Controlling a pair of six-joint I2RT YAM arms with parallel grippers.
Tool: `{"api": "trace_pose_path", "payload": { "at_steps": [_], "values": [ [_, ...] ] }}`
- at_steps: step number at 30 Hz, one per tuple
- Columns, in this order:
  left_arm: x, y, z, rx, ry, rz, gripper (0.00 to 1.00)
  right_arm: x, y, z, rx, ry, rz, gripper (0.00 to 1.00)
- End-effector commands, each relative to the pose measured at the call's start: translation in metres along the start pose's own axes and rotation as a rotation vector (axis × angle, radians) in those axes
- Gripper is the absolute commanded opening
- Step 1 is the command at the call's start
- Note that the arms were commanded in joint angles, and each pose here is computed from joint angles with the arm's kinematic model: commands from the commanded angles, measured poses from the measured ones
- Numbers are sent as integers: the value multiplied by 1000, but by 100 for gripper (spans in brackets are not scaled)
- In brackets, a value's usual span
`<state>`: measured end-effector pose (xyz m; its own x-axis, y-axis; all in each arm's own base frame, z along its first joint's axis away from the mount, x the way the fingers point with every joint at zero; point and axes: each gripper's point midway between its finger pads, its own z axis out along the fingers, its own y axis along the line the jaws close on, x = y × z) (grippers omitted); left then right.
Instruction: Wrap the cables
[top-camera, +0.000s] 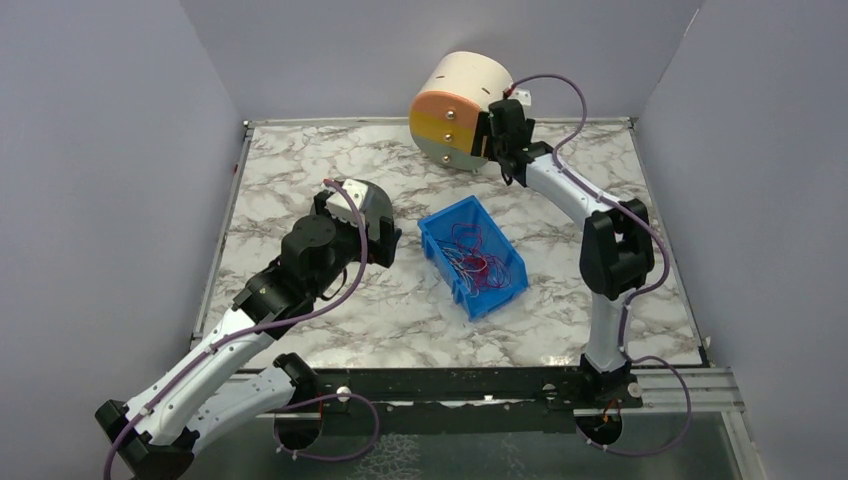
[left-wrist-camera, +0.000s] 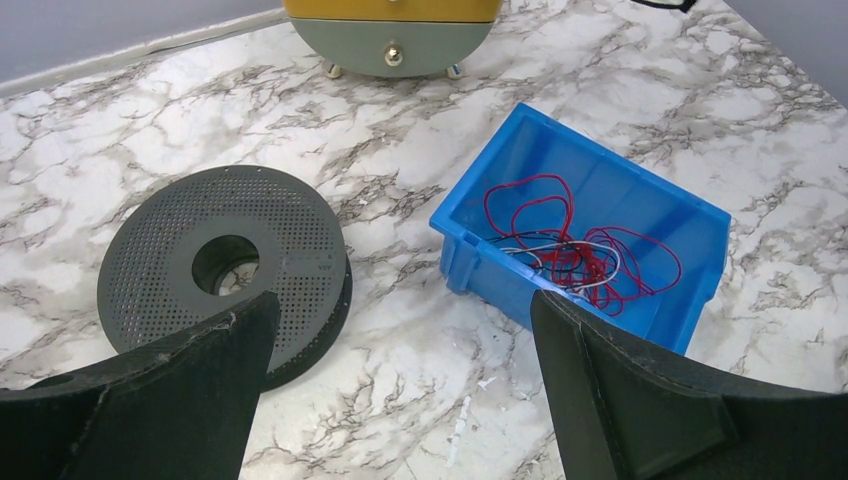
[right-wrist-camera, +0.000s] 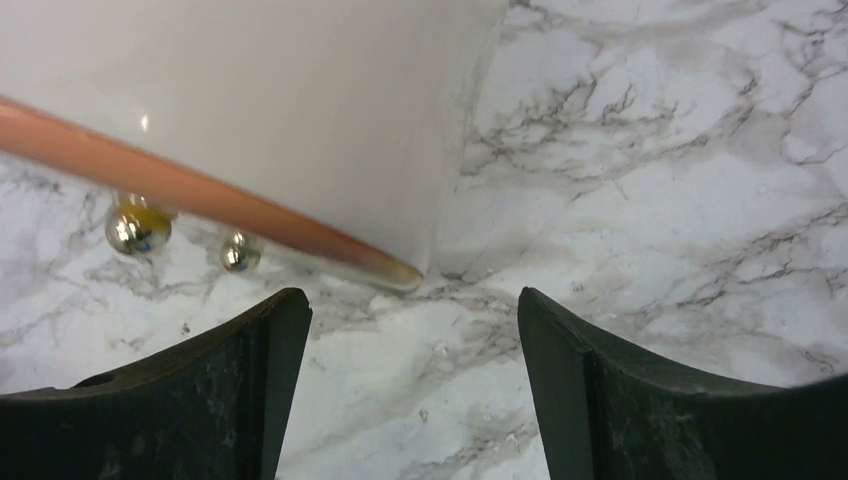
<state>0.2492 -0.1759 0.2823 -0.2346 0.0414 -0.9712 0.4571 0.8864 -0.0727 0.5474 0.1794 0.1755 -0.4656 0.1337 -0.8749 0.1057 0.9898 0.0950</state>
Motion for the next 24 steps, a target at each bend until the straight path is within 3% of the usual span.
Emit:
{"api": "trace_pose_path", "payload": {
  "at_steps": [1, 7, 14, 24],
  "values": [
    [2, 3, 0, -16, -5, 9, 99, 5, 13, -29, -141, 22, 18, 81],
    [7, -2, 5, 8, 19, 11, 99, 36, 14, -86, -305, 112, 7, 81],
    [13, -5, 10, 22, 46, 16, 99, 79, -6, -143, -382, 227, -71, 80],
    [21, -8, 16, 26, 81, 21, 99, 136, -31, -172, -357, 387, -185, 76]
  ]
}}
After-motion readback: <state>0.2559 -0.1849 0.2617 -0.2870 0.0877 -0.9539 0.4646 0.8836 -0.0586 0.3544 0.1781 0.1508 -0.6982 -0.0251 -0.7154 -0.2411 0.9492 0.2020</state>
